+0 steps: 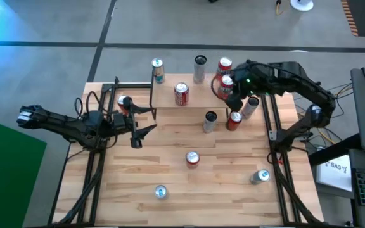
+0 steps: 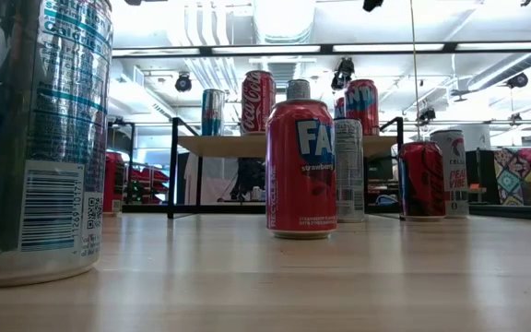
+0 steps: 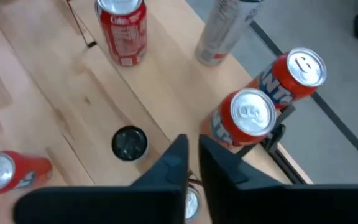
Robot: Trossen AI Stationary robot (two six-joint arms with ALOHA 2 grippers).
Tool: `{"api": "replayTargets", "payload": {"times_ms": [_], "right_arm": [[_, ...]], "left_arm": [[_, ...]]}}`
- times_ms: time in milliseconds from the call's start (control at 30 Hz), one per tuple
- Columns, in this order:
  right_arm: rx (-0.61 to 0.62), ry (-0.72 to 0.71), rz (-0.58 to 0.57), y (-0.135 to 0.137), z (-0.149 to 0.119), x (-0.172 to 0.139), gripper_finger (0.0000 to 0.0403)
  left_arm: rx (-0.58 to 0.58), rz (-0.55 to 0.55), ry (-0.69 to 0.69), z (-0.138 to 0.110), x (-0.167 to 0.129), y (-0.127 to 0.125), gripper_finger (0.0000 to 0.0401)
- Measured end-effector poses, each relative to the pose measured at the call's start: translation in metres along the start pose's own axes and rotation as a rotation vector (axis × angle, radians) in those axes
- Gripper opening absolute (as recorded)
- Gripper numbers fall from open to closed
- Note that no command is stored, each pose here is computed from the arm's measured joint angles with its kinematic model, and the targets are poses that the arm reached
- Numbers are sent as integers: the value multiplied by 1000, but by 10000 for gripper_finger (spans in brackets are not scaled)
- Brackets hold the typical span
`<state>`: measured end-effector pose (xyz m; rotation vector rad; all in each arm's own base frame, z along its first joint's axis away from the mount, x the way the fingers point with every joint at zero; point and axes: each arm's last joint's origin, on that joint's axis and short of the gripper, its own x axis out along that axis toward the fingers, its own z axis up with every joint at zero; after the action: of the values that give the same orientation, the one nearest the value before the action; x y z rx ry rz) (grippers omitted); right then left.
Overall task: Place canned beverage on shelf
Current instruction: Put the bottom red soda can on the shelf
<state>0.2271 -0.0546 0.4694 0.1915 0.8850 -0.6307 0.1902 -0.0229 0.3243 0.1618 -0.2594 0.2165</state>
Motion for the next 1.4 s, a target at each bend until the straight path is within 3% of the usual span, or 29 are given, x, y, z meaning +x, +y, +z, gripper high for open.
{"api": "replayTargets", "payload": {"times_ms": [500, 800, 900, 1067, 1400], "right_arm": [[-14, -195, 74, -1, -59, 26, 13], [-182, -386, 72, 5, -89, 71, 13], [-227, -398, 49, 3, -100, 86, 13], [-182, -374, 39, -7, -120, 106, 13], [-155, -391, 5, -20, -138, 121, 13]], "left_arm": [[-18, -1, 1, 0, 0, 0, 275], [74, 0, -2, 0, 0, 0, 275], [131, 1, -2, 0, 0, 0, 275], [179, 1, -2, 0, 0, 0, 275], [154, 14, -40, 4, 0, 1, 275]]}}
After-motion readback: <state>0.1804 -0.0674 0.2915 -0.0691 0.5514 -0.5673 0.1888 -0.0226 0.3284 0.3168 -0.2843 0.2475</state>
